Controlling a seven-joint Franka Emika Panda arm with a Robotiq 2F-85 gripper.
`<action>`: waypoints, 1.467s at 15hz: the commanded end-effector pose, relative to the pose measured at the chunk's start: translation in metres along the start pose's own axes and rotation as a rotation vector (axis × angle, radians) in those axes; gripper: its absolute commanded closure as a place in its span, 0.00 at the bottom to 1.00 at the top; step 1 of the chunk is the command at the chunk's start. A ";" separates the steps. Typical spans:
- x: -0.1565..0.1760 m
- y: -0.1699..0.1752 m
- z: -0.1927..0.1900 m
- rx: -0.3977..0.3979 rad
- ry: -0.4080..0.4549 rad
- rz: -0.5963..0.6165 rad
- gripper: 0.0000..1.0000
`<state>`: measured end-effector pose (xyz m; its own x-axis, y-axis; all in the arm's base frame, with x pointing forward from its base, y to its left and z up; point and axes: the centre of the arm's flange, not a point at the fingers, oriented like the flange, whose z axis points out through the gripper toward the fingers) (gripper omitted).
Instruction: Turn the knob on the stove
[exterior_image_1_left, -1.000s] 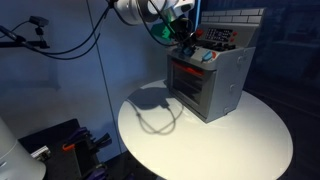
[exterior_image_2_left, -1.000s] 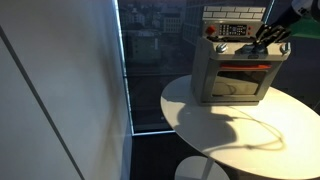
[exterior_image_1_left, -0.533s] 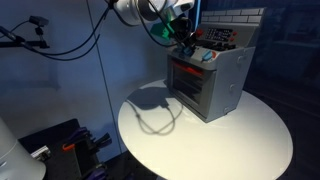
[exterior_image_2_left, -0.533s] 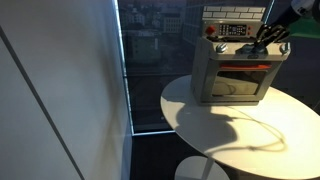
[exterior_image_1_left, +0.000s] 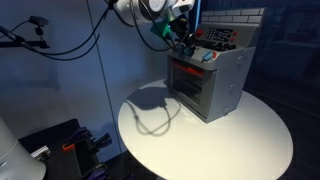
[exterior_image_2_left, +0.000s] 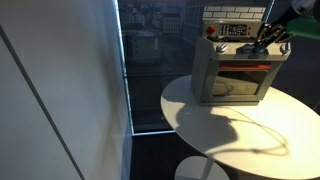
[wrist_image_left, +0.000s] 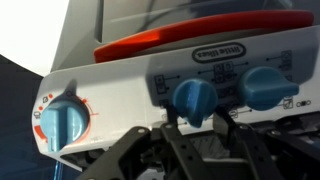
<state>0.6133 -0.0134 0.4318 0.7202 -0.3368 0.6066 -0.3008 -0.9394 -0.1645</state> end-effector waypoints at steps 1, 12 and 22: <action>0.002 0.003 -0.015 -0.013 0.007 0.089 0.84; -0.001 0.020 -0.035 0.025 0.015 0.359 0.84; -0.005 0.019 -0.034 0.019 0.007 0.344 0.92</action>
<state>0.5881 -0.0278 0.4474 0.5815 -0.6276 0.5177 -0.5107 -0.7769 -0.3682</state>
